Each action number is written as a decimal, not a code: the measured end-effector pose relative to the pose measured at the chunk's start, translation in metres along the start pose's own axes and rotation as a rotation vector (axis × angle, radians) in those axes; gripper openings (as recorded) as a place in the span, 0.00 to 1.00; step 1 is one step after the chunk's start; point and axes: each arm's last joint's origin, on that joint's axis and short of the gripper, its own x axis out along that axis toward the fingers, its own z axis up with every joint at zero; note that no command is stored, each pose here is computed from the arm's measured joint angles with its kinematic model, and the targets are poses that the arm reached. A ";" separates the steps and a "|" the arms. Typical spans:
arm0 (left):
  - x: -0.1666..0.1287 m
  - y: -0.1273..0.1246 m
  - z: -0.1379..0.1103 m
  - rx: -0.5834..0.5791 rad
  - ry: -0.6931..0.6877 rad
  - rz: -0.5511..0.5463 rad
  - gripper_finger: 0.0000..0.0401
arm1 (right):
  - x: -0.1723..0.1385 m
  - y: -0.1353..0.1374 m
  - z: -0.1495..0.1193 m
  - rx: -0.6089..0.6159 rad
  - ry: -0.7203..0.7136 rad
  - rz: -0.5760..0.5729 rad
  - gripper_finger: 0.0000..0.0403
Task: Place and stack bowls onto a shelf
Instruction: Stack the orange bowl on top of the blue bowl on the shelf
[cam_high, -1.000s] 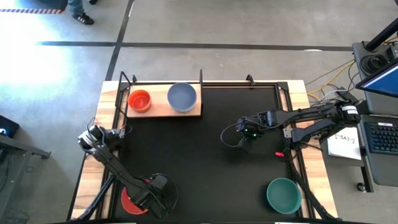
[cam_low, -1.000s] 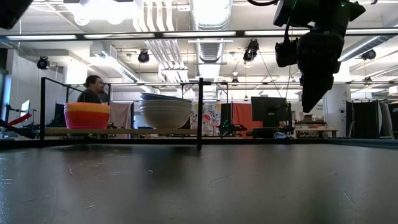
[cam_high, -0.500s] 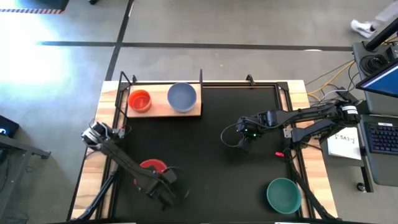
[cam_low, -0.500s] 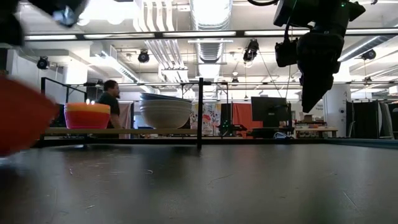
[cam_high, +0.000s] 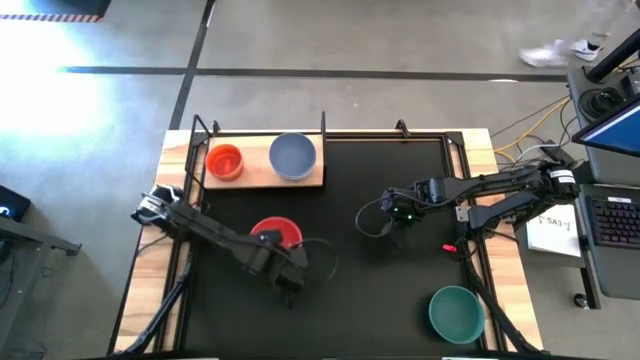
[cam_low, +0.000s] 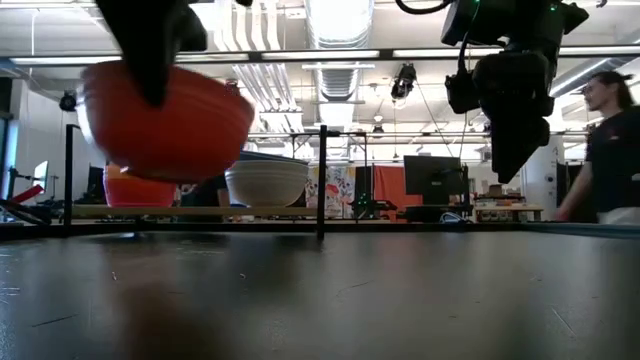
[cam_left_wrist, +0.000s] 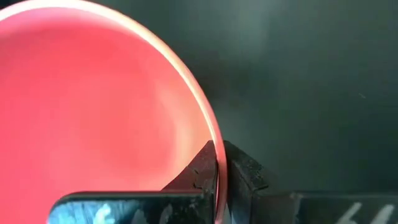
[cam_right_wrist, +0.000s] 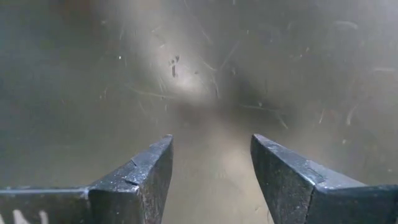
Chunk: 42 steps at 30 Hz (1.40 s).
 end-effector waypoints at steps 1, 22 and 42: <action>-0.003 0.004 0.002 0.010 -0.013 0.002 0.00 | 0.000 0.000 0.000 0.003 0.005 0.001 0.50; -0.059 0.135 0.056 0.152 -0.411 0.171 0.00 | 0.000 0.001 0.000 0.045 0.011 0.019 0.50; -0.021 0.239 0.076 -0.024 -0.276 0.152 0.00 | 0.000 0.001 0.000 -0.020 0.010 0.018 0.50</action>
